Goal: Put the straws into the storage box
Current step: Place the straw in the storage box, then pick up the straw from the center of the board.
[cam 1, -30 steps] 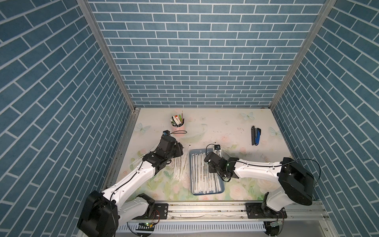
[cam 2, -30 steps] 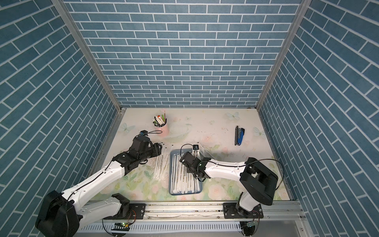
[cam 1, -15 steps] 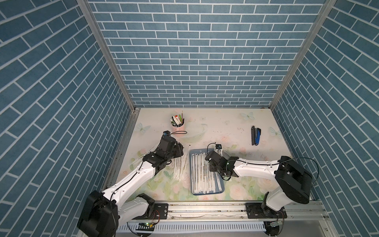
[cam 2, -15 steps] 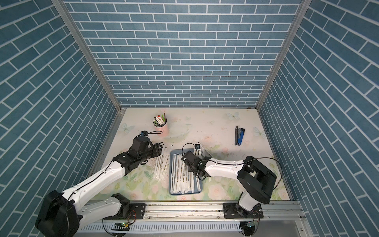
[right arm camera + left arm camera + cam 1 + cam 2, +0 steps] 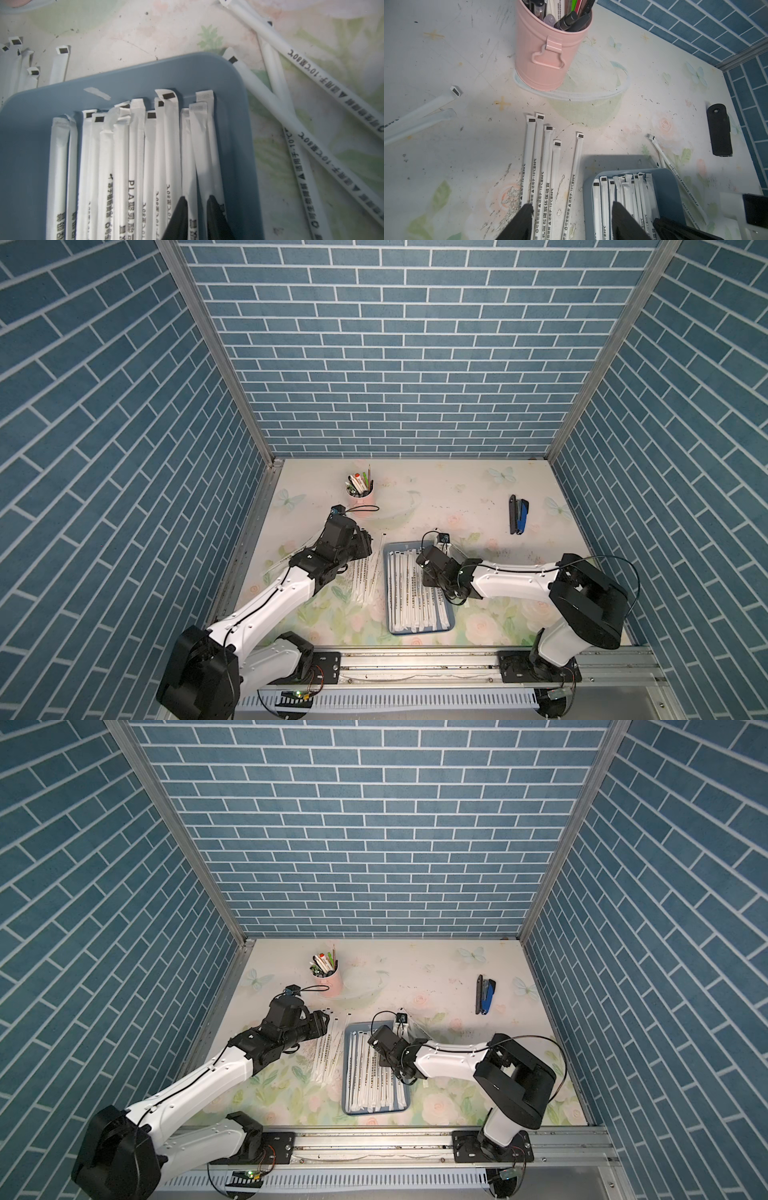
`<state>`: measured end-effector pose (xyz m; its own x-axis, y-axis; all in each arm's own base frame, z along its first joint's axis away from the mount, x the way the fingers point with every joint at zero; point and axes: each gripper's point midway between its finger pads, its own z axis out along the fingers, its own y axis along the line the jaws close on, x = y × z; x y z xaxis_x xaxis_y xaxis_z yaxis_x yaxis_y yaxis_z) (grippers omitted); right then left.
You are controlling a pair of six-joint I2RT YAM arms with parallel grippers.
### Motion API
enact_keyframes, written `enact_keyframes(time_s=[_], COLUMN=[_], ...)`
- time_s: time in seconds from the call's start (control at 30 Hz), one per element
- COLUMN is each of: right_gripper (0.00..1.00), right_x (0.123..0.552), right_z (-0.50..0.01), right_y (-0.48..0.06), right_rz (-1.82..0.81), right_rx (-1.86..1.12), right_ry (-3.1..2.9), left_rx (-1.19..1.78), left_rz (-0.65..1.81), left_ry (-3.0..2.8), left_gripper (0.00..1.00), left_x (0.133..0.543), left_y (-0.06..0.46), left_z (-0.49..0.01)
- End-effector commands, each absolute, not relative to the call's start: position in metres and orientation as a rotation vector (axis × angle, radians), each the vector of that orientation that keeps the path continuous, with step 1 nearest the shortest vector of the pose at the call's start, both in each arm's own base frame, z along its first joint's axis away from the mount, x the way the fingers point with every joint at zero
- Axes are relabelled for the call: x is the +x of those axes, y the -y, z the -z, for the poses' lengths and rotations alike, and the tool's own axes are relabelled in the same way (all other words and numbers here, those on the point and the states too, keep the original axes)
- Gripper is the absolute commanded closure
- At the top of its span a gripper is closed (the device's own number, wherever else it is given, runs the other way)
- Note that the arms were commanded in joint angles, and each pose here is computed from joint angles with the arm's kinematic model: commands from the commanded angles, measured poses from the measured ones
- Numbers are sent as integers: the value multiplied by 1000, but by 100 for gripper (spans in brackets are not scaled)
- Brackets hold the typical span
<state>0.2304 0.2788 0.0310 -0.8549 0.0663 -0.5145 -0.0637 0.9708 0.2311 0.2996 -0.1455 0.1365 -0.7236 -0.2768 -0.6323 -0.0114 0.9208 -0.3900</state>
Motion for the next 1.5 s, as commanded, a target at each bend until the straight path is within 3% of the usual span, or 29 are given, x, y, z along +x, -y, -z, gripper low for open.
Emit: enact_keyframes(time_s=[0.0,0.33,0.53,0.6,0.73,0.9,1.2,1.33,1.47], right_gripper=[80,75,72,72,70,70,70,70,70], right_x=[230,248,276,284,292,293,296,297,297], right_z=[-30,-81,-104,-107,-115,-107,-106,-102,-99], right_y=[-279,-259,-204,-189,-185,-195,-177,-175,-175], right_rz=[-361,-406,-303,-290,-312,-392,-354,-364,-368], right_rx=[79,38,-92,-115,-100,-85,-82,-80,-78], right_ry=[-2578,-2518,-2470,-2475,-2442,-2439,-2424,-2428,-2432], left_rx=[-188,-169,-237,-263,-285,-423,-167,-135,-13], left_rz=[448,352,275,249,175,63,264,275,427], left_ry=[-2346,-2320,-2327,-2358,-2413,-2437,-2531,-2564,-2560], left_gripper=[36,36,38,42,59,61,56,66,67], left_x=[299,305,304,301,300,314,315,306,292], left_y=[143,132,112,106,97,52,132,141,177], left_z=[-136,-149,-130,-113,-90,-75,-68,-58,-63])
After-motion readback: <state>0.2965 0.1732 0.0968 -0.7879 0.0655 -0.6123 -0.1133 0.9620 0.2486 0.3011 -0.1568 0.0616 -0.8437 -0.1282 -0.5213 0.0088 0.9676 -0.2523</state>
